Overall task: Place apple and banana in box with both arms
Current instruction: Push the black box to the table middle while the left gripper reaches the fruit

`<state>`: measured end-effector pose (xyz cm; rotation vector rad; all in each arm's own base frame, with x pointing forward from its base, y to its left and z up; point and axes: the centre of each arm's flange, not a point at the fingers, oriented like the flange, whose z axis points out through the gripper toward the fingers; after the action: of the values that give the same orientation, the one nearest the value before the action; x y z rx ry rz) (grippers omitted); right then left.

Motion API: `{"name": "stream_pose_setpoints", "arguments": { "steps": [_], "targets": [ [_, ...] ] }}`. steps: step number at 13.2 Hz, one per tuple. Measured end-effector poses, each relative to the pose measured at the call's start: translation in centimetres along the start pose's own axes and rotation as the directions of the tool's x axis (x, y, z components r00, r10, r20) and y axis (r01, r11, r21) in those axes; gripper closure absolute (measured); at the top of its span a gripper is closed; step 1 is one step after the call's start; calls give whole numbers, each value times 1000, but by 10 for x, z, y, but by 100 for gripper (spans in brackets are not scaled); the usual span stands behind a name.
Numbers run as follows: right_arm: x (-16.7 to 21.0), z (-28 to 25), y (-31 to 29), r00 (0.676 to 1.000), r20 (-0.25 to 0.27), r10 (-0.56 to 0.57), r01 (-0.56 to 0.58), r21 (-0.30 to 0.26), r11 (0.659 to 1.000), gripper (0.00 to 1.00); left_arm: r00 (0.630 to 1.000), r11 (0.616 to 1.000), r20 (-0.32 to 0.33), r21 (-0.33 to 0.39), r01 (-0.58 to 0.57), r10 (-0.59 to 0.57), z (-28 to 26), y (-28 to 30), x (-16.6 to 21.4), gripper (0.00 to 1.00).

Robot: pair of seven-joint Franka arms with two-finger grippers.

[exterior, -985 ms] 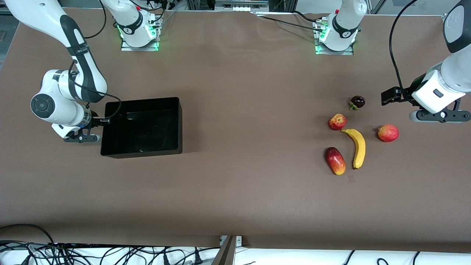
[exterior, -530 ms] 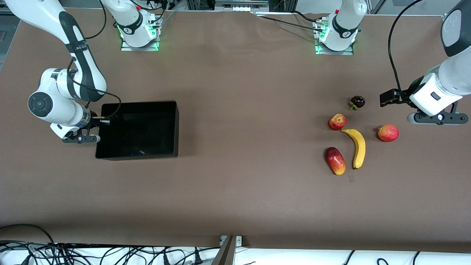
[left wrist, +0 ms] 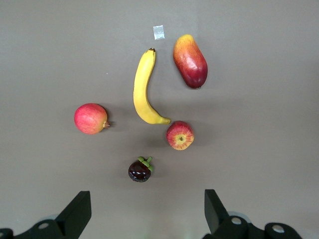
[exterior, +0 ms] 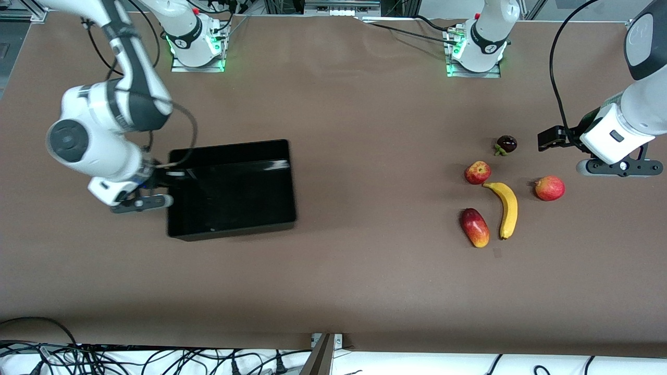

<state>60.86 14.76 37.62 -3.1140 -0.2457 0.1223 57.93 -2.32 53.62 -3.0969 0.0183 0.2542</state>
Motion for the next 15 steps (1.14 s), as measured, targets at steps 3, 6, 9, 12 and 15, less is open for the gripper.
{"name": "stream_pose_setpoints", "arguments": {
  "steps": [3,6,9,12,15],
  "targets": [
    [-7,9,-117,1000,14,9,-10,30,1000,95,1000,1000,0,0,0,0,0,0,0,0],
    [-22,47,-234,995,60,75,-79,74,994,95,1000,1000,0,0,0,0,0,0,0,0],
    [-27,78,-333,989,50,142,-147,99,984,95,1000,1000,5,0,0,0,3,0,1,0],
    [-27,116,-393,974,3,225,-222,170,960,95,999,1000,33,0,-6,6,18,0,8,0],
    [-25,145,-415,966,-9,259,-252,198,947,95,995,999,94,-4,-45,45,55,1,22,0]
  ]
}}
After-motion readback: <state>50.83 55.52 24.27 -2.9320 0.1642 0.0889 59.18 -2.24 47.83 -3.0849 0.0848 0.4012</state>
